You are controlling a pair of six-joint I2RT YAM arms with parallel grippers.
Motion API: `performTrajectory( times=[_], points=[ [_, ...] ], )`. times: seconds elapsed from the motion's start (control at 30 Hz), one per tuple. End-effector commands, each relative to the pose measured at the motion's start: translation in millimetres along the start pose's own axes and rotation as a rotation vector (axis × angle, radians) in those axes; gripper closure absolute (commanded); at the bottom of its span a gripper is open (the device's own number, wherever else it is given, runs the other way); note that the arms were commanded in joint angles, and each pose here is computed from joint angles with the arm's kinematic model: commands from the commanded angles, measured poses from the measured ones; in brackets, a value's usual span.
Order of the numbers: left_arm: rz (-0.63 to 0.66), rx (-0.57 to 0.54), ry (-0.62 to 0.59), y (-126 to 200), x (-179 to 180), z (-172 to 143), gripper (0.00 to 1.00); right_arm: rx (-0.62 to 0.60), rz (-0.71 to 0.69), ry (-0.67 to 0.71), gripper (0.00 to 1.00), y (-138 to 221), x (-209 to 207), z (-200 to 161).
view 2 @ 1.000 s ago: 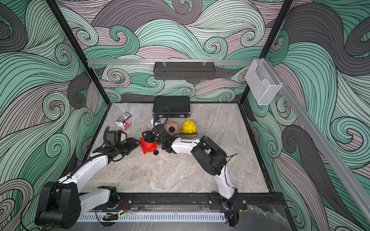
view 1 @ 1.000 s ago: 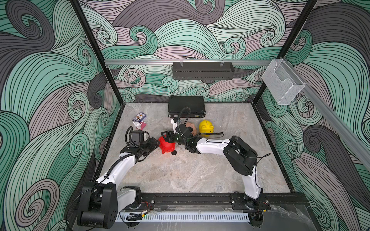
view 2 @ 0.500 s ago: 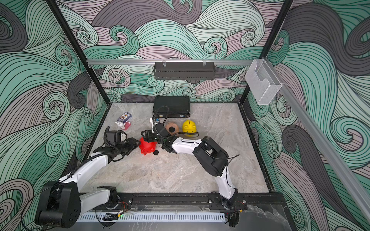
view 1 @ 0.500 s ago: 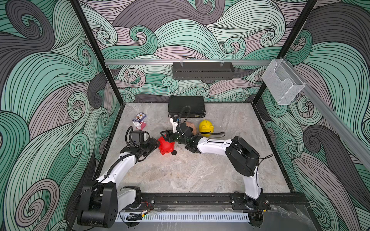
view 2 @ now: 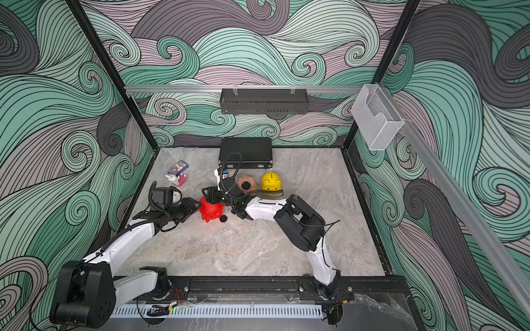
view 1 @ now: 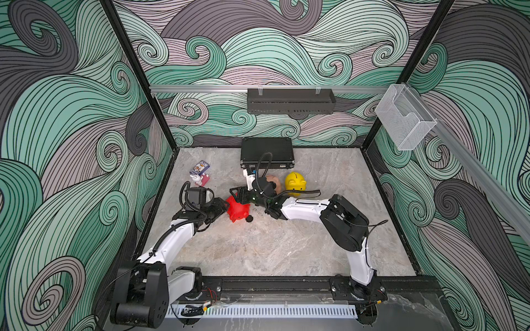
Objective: Close piggy banks
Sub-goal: Turn over the piggy bank at the center of the board.
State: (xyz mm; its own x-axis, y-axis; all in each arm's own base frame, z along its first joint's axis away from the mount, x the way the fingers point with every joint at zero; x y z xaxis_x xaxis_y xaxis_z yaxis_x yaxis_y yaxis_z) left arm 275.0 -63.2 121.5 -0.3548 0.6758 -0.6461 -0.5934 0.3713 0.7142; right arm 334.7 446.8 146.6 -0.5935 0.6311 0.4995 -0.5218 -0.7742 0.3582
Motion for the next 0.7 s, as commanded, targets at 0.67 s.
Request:
performTrajectory(
  times=[0.67],
  points=[
    [-0.020, 0.048, 0.022, -8.3, 5.7, -7.5, 0.48, 0.001, 0.026, -0.092, 0.39, -16.1, -7.1, -10.6]
  ],
)
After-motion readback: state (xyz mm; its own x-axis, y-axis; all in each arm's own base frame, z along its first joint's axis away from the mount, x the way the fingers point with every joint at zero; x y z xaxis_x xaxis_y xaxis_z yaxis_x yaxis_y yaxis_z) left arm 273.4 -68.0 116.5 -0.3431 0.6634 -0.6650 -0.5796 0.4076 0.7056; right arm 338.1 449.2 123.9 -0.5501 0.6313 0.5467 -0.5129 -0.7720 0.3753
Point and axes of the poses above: each gripper's point midway between its finger pads, its own y axis back along the fingers, its own x axis along the line the jaws close on, z = x × y, the point moved 4 cm from there along y, back along the fingers, and after that the axes turned 5 degrees about y, right-handed, at the moved point
